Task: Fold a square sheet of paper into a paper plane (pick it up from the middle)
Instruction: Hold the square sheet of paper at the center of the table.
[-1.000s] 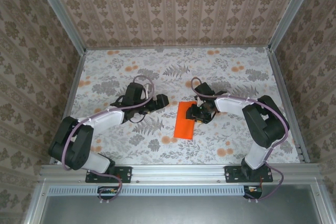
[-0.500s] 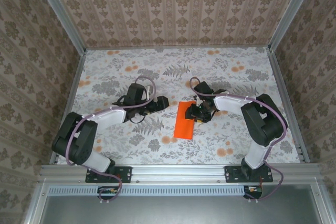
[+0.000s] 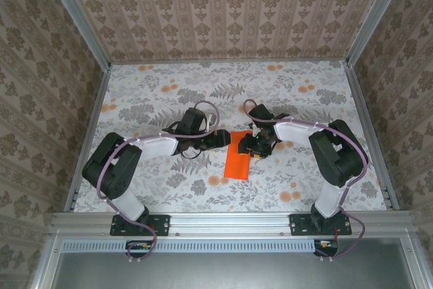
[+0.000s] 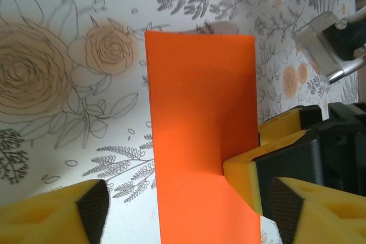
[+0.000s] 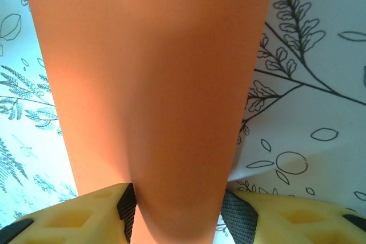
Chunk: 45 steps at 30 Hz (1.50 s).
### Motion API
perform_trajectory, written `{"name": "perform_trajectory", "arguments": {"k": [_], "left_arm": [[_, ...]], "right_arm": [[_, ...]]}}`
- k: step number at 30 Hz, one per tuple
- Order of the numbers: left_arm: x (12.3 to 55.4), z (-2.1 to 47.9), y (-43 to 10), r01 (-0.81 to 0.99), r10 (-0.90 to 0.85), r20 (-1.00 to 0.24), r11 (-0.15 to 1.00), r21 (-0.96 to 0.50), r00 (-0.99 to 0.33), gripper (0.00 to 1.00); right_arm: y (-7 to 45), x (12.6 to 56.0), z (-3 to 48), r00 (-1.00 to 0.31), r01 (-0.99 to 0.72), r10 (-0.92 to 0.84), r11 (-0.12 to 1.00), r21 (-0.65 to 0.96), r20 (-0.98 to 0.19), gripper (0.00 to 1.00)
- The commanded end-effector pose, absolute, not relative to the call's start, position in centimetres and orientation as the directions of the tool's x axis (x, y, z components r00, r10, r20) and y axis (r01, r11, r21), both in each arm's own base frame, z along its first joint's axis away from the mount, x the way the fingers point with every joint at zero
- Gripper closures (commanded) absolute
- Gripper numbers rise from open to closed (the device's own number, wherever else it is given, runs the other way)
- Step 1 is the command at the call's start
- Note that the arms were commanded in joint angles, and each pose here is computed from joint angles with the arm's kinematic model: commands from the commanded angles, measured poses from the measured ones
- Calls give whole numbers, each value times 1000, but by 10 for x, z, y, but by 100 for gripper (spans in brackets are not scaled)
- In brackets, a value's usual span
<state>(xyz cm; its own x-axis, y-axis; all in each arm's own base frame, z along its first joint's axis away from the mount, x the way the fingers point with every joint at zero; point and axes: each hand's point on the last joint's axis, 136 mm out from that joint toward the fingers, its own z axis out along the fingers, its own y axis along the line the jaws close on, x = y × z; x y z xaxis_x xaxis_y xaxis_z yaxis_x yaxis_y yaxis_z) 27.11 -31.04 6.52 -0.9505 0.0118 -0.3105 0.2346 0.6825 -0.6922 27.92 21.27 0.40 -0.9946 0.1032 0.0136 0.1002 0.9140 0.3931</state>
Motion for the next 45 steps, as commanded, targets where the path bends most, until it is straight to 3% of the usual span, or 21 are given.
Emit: {"name": "perform_trajectory", "arguments": {"k": [1,11,22,45], "left_arm": [[272,71,-325,242,24,-298,648,-722,-954,31],[266,62,-339,225,61,-241,626,-746,-969,58],[260,50,-349,213,92,-200,628,-749,-975,77],[257,43,-356,208,114,-176,628,-750,-978,87]], "right_arm": [[157,226,-93,-981,121,106,989,89,164,46],[154,221,-105,-975,131,116,989,69,188,45],[150,218,-111,-973,136,124,990,47,197,45],[146,216,-116,-977,84,75,996,38,198,46]]}}
